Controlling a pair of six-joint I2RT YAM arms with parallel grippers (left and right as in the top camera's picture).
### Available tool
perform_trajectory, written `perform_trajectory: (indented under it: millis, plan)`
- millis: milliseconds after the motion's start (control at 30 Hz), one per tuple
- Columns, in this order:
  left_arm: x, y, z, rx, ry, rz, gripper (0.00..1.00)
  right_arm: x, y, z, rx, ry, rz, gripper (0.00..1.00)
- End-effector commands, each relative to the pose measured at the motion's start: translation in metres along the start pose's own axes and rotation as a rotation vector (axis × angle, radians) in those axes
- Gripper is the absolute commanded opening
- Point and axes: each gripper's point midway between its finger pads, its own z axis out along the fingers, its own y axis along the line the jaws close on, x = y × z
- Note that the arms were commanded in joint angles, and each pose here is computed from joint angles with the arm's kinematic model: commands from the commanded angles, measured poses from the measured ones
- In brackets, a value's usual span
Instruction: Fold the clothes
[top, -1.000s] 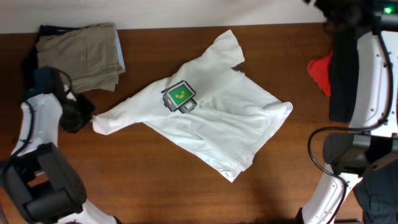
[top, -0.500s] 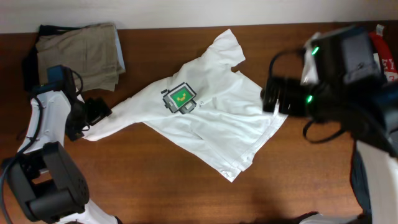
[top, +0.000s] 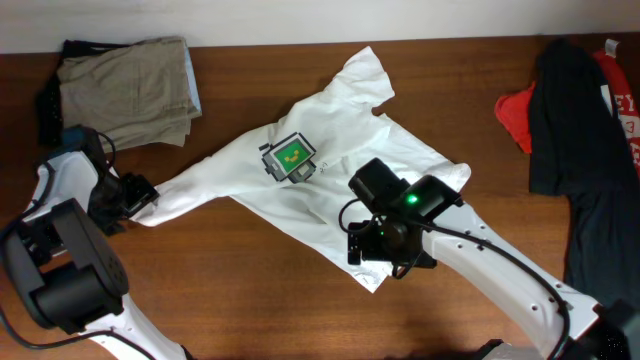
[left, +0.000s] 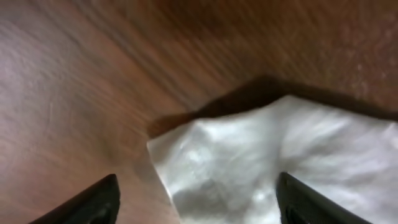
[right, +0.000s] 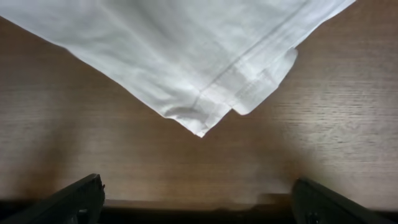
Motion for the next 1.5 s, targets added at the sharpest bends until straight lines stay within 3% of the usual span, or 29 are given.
perform_trajectory:
  millis: [0,67,267,400,433,467,533,567,700,833,1000,1367,1467]
  plan:
    - [-0.008,0.002,0.005,-0.009,-0.026,-0.004,0.76,0.0,0.002,0.002,-0.01,-0.01,0.012,0.99]
    - [-0.013,0.003,0.007,-0.015,-0.042,-0.043,0.7,0.001,0.001,0.003,-0.007,-0.005,0.011,0.99]
    - [-0.013,0.017,0.014,-0.049,-0.029,-0.066,0.67,0.004,-0.004,0.009,0.014,0.001,0.036,0.98]
    - [-0.008,0.028,0.028,-0.062,0.018,-0.089,0.52,0.0,-0.002,0.012,0.005,-0.009,0.075,0.99]
    - [-0.006,0.028,0.036,-0.068,0.037,-0.088,0.39,0.0,-0.002,0.012,0.006,-0.007,0.076,0.99]
    - [-0.003,0.028,0.044,-0.068,0.06,-0.088,0.19,0.001,-0.003,0.014,0.01,-0.003,0.091,0.99]
    - [0.002,0.029,0.051,-0.071,0.084,-0.089,0.03,0.005,-0.006,0.022,0.013,0.007,0.128,0.99]
    - [0.003,0.029,0.053,-0.073,0.091,-0.089,0.01,0.006,-0.006,0.029,0.006,0.012,0.129,0.99]
    - [0.003,0.029,0.053,-0.074,0.092,-0.088,0.01,0.028,0.012,0.068,-0.137,0.127,0.128,0.99]
    - [0.003,0.029,0.053,-0.074,0.092,-0.088,0.01,0.039,0.004,0.096,-0.082,0.203,0.158,0.96]
    - [0.003,0.029,0.053,-0.074,0.092,-0.088,0.01,0.032,0.002,0.1,-0.069,0.173,0.156,0.74]
    - [0.004,0.029,0.053,-0.074,0.094,-0.088,0.01,0.02,-0.009,0.116,-0.055,0.202,0.255,0.74]
    - [0.004,0.029,0.053,-0.074,0.094,-0.088,0.01,0.017,-0.008,0.115,-0.057,0.192,0.254,0.49]
